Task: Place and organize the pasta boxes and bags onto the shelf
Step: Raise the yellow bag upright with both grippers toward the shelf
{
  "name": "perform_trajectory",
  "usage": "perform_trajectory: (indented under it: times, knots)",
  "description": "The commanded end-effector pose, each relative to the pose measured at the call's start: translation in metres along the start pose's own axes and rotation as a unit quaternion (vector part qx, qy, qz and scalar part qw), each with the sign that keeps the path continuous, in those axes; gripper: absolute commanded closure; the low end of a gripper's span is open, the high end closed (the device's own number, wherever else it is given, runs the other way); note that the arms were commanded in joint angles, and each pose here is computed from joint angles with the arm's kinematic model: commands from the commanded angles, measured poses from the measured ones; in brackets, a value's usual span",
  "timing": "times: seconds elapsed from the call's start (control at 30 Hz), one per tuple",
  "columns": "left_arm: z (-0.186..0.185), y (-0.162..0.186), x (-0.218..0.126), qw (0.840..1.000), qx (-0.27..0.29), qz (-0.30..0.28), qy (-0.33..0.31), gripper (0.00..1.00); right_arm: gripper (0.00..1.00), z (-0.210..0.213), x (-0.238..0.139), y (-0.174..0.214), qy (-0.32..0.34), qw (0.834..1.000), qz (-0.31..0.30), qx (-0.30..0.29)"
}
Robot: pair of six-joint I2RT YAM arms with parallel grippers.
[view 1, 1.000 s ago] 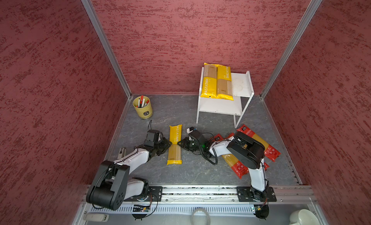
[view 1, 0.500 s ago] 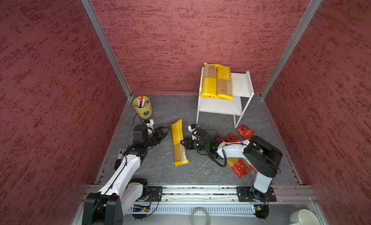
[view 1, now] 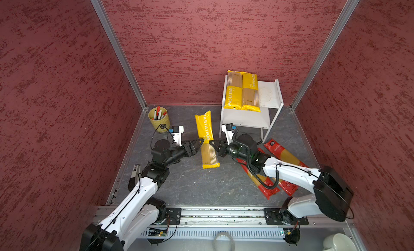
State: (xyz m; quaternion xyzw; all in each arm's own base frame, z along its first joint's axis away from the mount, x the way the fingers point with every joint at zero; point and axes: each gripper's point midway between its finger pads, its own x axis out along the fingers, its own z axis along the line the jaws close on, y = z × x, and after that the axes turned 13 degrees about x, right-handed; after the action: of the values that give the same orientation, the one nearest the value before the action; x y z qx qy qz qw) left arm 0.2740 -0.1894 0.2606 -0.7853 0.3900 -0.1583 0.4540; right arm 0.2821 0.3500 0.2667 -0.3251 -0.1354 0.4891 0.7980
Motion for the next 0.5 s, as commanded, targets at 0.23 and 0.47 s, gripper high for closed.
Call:
perform_trajectory:
  times: [0.23,0.47]
  knots:
    - [-0.052,-0.011,0.030,0.987,0.109,-0.012,0.118,0.24,1.00,0.081,-0.066,-0.067,-0.137,0.979,-0.091,-0.122]
    - [-0.095,-0.015,0.042,0.968,0.142,-0.006,0.209,0.27,1.00,0.107,-0.092,-0.076,-0.193,0.968,-0.086,-0.137]
